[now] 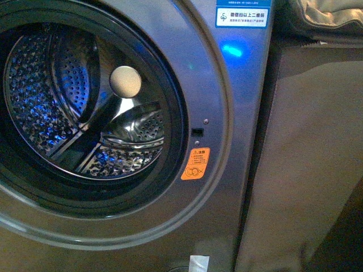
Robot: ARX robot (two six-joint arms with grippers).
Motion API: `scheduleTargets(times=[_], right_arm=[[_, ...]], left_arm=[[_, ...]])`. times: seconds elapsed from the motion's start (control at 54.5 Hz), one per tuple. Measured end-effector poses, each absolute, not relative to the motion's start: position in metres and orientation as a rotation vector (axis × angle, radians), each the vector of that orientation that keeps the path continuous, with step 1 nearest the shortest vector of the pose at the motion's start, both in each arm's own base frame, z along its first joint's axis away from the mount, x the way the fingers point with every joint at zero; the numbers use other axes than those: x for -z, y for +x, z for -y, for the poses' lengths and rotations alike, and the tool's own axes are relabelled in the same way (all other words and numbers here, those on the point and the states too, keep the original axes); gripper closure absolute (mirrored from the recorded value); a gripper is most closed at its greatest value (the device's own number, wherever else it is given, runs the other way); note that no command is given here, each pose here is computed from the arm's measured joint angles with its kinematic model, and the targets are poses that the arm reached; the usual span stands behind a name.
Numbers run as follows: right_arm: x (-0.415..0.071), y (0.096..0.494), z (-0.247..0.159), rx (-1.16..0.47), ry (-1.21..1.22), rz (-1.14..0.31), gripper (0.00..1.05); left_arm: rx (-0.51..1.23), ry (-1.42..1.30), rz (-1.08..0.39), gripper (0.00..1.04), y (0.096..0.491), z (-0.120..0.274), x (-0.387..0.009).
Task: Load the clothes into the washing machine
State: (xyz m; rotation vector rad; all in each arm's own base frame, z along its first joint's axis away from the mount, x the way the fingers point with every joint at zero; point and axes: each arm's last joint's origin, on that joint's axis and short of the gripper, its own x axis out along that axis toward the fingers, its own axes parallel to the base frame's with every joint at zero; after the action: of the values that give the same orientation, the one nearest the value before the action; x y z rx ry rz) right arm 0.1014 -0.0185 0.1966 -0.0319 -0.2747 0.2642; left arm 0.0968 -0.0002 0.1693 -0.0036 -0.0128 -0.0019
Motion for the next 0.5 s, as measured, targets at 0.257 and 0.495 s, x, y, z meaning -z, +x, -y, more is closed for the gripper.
scheduleTargets(times=[0.257, 0.495], right_arm=[[-0.218, 0.119, 0.051, -0.227, -0.043, 0.313, 0.07], [-0.213, 0.184, 0.151, -0.032, 0.161, 0.024, 0.07]], left_arm=[[0.002, -0.004, 0.013, 0.07, 0.097, 0.000, -0.169], [0.002, -0.004, 0.013, 0.07, 0.097, 0.000, -0.169]])
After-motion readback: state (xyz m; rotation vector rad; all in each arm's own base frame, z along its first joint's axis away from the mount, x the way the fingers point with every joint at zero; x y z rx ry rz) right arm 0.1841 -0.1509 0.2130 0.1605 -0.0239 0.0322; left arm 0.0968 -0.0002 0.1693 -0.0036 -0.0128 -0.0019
